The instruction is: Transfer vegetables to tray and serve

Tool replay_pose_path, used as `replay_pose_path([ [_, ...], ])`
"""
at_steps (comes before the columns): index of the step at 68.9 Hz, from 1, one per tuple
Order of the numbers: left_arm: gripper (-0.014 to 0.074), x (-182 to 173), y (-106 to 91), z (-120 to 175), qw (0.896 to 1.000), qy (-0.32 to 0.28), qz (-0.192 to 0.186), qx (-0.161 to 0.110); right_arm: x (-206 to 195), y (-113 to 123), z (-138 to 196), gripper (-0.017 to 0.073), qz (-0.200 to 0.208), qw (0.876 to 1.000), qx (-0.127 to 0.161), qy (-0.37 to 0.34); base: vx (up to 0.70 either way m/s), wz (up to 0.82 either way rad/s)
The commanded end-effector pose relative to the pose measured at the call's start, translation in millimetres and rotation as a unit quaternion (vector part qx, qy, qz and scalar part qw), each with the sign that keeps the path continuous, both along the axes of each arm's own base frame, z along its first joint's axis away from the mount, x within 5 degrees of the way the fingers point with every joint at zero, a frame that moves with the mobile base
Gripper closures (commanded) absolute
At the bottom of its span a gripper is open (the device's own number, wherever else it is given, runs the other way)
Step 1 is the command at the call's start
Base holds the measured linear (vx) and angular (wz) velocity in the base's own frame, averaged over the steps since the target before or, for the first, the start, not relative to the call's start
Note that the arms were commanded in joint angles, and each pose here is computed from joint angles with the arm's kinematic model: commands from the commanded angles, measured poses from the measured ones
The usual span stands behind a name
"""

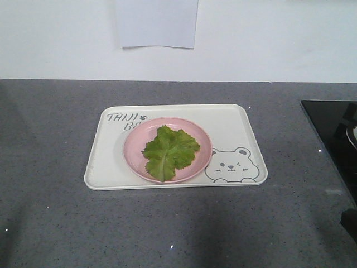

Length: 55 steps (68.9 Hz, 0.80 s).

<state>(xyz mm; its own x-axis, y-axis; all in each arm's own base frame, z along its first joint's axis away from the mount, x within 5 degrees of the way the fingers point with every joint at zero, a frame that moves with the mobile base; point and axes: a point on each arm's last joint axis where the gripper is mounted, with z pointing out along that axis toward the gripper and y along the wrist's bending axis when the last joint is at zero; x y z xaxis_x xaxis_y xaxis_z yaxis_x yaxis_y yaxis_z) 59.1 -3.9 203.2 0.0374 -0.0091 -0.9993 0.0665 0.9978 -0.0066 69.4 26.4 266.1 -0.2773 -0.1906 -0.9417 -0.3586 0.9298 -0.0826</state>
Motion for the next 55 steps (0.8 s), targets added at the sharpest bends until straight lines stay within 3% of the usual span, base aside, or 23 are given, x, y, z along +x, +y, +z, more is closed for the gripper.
replay_pose_path([
  [1,0.0599,-3.1,1.0,-6.9,1.0,-0.002,0.008,-0.002,2.4,-1.0,14.1,0.0565,-0.01,0.999,0.012,-0.041,0.0,0.0],
  [11,0.0599,-2.1,0.7,-11.4,1.0,0.026,0.006,-0.001,2.2,-0.9,13.9,0.0565,-0.009,0.999,0.012,-0.039,0.0,0.0],
  [55,0.0599,-2.1,1.3,-8.3,1.0,0.009,0.009,-0.022,2.2,-0.9,13.8,0.0565,-0.009,0.999,0.012,-0.039,0.0,0.0],
])
